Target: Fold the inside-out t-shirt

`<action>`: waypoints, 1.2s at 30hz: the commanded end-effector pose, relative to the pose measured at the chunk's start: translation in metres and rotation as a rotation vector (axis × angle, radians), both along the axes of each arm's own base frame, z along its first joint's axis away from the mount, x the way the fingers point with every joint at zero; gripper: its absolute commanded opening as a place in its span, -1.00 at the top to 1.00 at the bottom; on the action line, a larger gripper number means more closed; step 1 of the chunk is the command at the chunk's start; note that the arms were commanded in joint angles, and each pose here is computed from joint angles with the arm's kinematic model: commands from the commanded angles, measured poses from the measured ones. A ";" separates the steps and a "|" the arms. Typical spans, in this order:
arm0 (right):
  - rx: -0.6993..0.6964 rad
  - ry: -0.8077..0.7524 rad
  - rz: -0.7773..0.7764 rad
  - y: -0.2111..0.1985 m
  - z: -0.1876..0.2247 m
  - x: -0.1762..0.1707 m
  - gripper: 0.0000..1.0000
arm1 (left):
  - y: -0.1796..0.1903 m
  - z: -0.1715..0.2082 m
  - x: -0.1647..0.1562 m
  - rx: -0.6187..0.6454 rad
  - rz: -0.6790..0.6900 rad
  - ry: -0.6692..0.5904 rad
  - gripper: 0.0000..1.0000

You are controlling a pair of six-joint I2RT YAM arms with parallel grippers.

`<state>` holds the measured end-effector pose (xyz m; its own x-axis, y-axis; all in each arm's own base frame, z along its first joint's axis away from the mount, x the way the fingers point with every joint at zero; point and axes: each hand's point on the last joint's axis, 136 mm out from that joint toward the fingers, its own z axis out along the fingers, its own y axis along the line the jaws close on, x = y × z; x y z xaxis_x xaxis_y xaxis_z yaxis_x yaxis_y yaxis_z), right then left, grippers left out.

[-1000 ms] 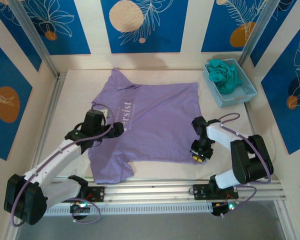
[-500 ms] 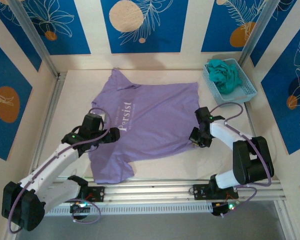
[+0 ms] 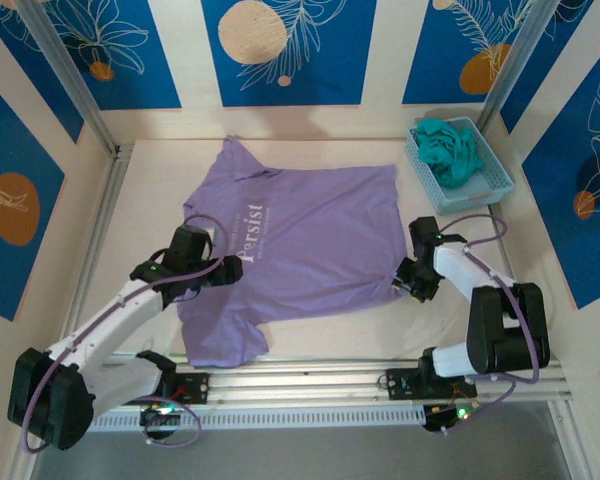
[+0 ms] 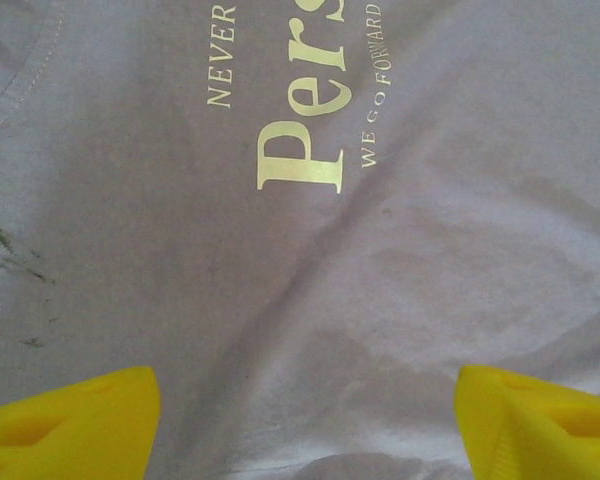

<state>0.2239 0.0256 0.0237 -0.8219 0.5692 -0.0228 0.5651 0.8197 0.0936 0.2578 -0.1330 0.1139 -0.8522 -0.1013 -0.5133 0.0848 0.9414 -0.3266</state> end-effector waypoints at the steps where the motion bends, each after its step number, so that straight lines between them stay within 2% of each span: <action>1: 0.041 0.060 0.002 0.007 -0.014 -0.003 0.18 | -0.007 0.009 0.003 -0.010 -0.039 -0.030 -0.54; 7: 0.058 0.025 0.031 0.012 -0.016 0.016 0.27 | 0.000 0.011 -0.002 0.008 -0.023 -0.041 -0.54; 12: 0.075 -0.005 0.039 0.013 -0.012 0.024 0.74 | 0.002 0.000 -0.023 -0.007 -0.010 0.038 -0.50; 15: 0.075 -0.069 0.055 0.014 0.001 0.032 0.91 | 0.010 -0.016 -0.049 0.016 0.030 0.131 -0.47; 19: 0.100 -0.172 0.069 0.019 0.023 0.043 1.00 | 0.025 -0.031 -0.081 0.081 0.100 0.239 -0.44; 24: 0.123 -0.267 0.092 0.024 0.042 0.053 1.00 | 0.036 -0.045 -0.107 0.180 0.131 0.337 -0.37; 26: 0.131 -0.287 0.093 0.024 0.045 0.056 1.00 | 0.024 -0.048 -0.095 0.153 0.099 0.321 -0.39; 31: 0.158 -0.312 0.098 0.025 0.047 0.056 1.00 | -0.008 -0.047 -0.043 0.100 0.037 0.248 -0.43; 36: 0.192 -0.334 0.092 0.024 0.048 0.058 1.00 | -0.025 -0.066 -0.002 0.089 0.009 0.223 -0.43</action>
<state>0.2820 0.0461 0.0679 -0.8298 0.5243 -0.1912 0.4331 0.8210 0.3720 0.2203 -0.1377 0.0404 -0.9676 -0.0917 -0.2352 -0.0482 0.9816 -0.1846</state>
